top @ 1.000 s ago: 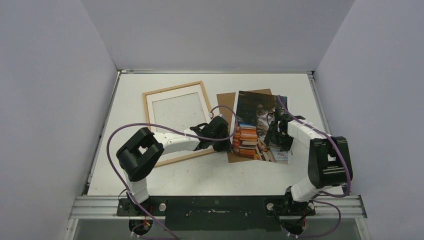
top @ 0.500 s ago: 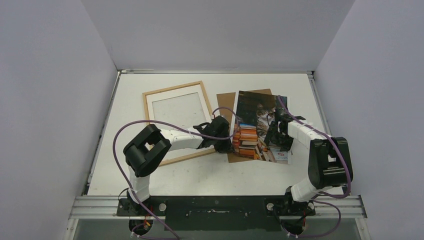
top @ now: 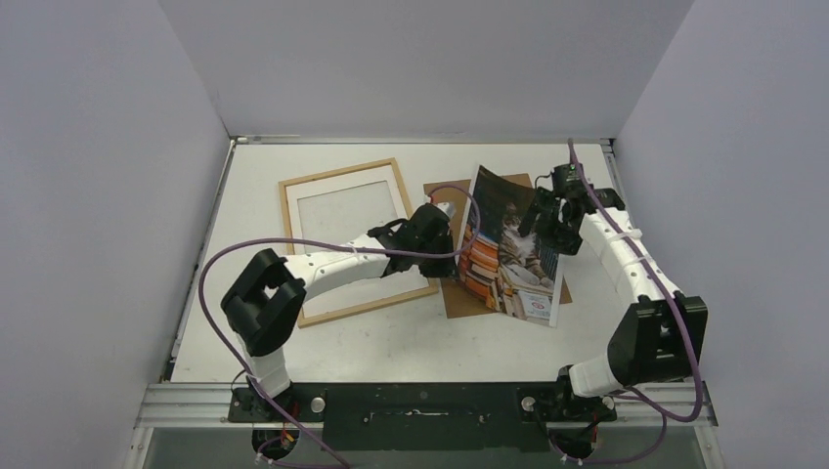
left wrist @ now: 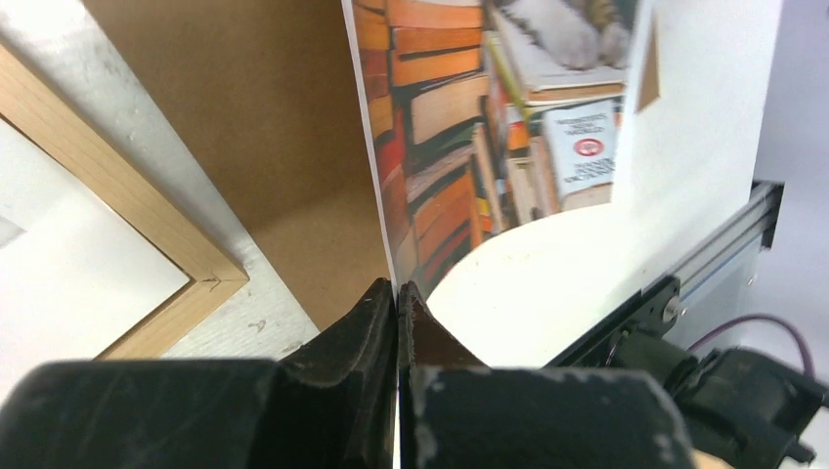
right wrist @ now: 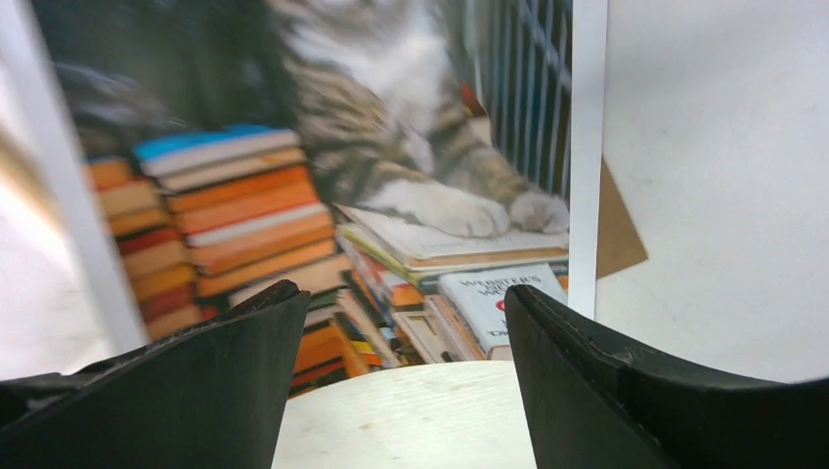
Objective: Put the photo into the frame
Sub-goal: Pick up the photo at the center of the board.
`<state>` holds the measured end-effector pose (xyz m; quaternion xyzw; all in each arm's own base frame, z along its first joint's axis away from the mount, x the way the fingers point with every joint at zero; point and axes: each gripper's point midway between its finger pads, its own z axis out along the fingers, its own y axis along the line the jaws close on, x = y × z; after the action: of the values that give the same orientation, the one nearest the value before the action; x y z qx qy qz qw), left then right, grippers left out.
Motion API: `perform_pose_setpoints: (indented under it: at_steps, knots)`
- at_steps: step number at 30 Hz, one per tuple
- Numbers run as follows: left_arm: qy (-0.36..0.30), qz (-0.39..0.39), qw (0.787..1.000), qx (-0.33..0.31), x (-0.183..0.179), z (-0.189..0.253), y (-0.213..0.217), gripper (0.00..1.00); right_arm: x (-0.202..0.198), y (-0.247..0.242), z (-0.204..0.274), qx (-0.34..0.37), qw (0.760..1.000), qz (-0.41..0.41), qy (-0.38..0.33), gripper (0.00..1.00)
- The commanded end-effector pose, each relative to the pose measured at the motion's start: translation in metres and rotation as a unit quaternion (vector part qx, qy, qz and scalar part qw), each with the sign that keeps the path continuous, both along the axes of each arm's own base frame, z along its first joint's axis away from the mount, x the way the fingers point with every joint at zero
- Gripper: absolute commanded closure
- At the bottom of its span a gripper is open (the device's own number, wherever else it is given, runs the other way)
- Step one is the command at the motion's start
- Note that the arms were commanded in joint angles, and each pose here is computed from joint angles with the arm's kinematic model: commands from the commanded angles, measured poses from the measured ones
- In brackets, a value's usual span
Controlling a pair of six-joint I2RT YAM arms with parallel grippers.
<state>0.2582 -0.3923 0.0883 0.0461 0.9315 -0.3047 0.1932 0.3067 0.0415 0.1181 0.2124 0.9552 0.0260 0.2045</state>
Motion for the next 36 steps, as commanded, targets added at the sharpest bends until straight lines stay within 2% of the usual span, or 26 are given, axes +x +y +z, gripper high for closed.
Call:
perform_pose_setpoints:
  at_steps: [1,6,12,17,25,30,33,36]
  knots:
    - [-0.118,-0.099,0.988,-0.005,0.001,0.072,0.004,1.00,0.008,0.023,0.065,0.051,0.997,-0.015,-0.051,0.24]
    - [-0.197,-0.139,0.970,0.041,0.008,0.095,0.017,1.00,0.023,0.062,0.098,0.066,0.994,-0.021,-0.080,0.13]
    - [-0.236,-0.127,0.957,0.111,0.019,0.096,0.030,1.00,0.043,0.086,0.129,0.071,0.988,-0.037,-0.134,0.00]
    - [-0.269,-0.119,0.945,0.139,0.019,0.102,0.034,1.00,0.054,0.097,0.119,0.054,0.992,-0.032,-0.111,0.00]
    - [-0.308,-0.126,0.935,0.119,0.010,0.117,0.033,1.00,0.075,0.112,0.103,0.022,0.994,-0.025,-0.109,0.02]
    - [-0.307,-0.128,0.935,0.122,0.009,0.114,0.034,1.00,0.088,0.126,0.105,0.008,0.993,-0.016,-0.115,0.03]
    - [-0.302,-0.127,0.936,0.128,0.009,0.111,0.036,1.00,0.089,0.133,0.110,0.019,0.992,-0.010,-0.122,0.02]
    - [-0.297,-0.126,0.937,0.132,0.010,0.108,0.034,1.00,0.093,0.149,0.123,0.065,0.985,0.005,-0.158,0.02]
